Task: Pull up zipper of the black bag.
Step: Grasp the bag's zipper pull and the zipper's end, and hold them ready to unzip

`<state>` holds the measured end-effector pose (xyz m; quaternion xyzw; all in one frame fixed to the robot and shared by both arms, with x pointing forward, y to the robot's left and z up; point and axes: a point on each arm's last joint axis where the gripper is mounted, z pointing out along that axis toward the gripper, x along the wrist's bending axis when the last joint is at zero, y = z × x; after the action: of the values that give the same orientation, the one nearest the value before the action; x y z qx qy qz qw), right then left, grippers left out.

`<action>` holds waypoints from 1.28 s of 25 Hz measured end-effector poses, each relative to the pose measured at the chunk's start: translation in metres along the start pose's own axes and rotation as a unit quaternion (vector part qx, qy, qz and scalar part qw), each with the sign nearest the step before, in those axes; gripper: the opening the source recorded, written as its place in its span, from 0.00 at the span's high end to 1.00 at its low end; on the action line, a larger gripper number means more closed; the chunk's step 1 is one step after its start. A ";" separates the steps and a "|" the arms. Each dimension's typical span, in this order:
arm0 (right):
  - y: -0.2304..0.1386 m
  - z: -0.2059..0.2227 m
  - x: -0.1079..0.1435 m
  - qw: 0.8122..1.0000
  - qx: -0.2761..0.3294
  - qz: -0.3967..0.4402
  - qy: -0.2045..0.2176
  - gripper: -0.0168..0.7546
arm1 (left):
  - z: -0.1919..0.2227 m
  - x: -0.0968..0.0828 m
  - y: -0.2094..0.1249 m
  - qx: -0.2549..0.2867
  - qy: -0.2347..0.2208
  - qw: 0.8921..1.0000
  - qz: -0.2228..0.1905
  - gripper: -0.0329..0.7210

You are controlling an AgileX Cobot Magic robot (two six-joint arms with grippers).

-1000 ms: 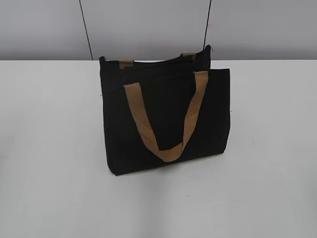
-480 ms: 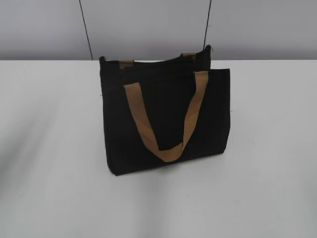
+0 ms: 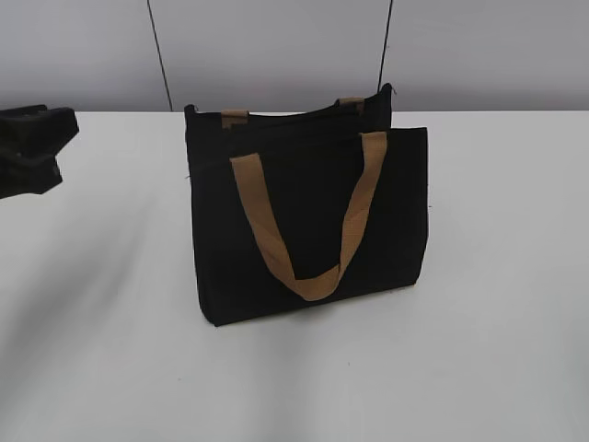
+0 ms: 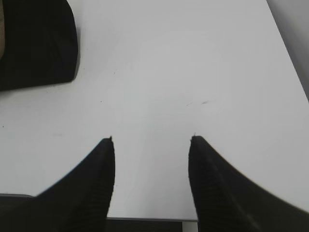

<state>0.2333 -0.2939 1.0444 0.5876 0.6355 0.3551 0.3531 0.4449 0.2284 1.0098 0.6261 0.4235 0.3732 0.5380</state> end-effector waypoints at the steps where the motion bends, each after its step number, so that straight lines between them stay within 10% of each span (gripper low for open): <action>1: 0.000 0.000 0.000 1.000 0.000 0.000 0.000 0.47 | 0.004 0.000 -0.004 0.005 -0.003 1.000 0.002 0.64; 32: 0.000 0.000 0.000 1.000 0.000 0.000 0.000 0.47 | 0.075 -0.031 -0.111 0.096 -0.193 0.975 0.044 0.48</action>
<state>0.2333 -0.2939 1.0444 0.5876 0.6355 0.3551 0.3531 0.4880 0.1794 0.8889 0.7528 0.3174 0.2260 0.5306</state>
